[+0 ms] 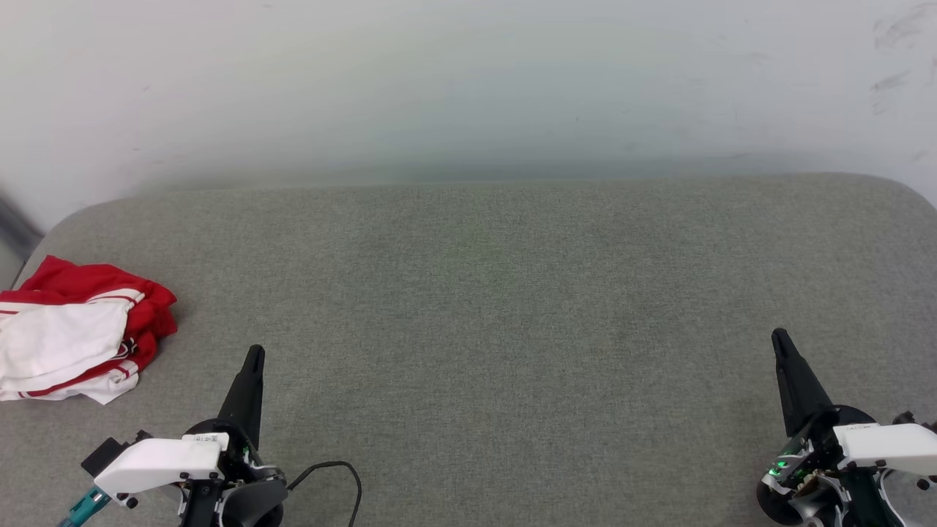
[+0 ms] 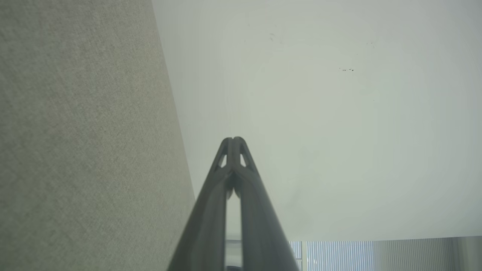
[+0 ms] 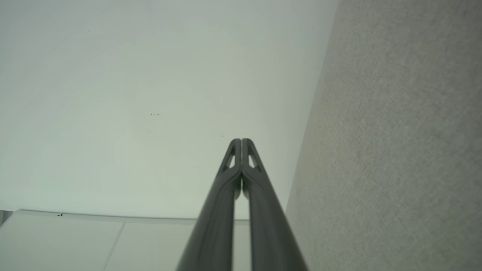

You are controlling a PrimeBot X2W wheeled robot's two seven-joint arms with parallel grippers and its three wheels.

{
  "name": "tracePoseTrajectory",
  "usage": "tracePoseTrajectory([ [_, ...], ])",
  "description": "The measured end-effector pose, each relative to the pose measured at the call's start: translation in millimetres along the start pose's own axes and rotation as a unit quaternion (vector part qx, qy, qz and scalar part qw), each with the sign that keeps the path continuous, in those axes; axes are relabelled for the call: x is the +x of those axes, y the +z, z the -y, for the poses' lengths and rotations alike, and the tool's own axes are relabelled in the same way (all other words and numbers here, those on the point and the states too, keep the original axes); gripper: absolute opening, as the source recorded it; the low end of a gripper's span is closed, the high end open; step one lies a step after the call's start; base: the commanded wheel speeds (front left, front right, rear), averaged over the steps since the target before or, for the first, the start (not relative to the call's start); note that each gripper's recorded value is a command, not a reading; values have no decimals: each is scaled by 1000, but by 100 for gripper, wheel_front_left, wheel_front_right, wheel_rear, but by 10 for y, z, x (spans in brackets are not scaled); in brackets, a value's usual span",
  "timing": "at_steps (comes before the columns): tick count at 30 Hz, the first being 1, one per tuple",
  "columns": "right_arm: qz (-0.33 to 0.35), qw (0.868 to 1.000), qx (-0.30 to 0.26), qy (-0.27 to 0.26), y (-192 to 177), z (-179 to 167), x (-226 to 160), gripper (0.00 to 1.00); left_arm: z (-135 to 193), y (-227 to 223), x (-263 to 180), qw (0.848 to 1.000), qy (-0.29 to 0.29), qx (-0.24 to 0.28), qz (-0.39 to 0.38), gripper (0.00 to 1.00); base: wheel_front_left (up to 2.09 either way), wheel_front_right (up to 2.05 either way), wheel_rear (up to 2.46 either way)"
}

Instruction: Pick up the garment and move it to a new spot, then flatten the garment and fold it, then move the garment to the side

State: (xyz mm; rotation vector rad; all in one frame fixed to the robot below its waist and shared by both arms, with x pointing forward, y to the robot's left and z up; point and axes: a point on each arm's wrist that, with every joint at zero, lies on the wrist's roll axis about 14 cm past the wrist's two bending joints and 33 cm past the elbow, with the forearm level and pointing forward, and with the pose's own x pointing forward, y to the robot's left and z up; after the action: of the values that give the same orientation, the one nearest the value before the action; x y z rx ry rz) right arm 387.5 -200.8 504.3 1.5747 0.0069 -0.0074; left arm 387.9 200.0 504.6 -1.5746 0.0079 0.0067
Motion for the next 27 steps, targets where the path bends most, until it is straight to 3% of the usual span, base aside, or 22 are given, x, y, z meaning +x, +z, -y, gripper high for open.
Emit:
tracePoseTrajectory([
  [27,0,1000,0,0,0,0,0,0,0,0,0,1000,0,0,0,0,0,0,0],
])
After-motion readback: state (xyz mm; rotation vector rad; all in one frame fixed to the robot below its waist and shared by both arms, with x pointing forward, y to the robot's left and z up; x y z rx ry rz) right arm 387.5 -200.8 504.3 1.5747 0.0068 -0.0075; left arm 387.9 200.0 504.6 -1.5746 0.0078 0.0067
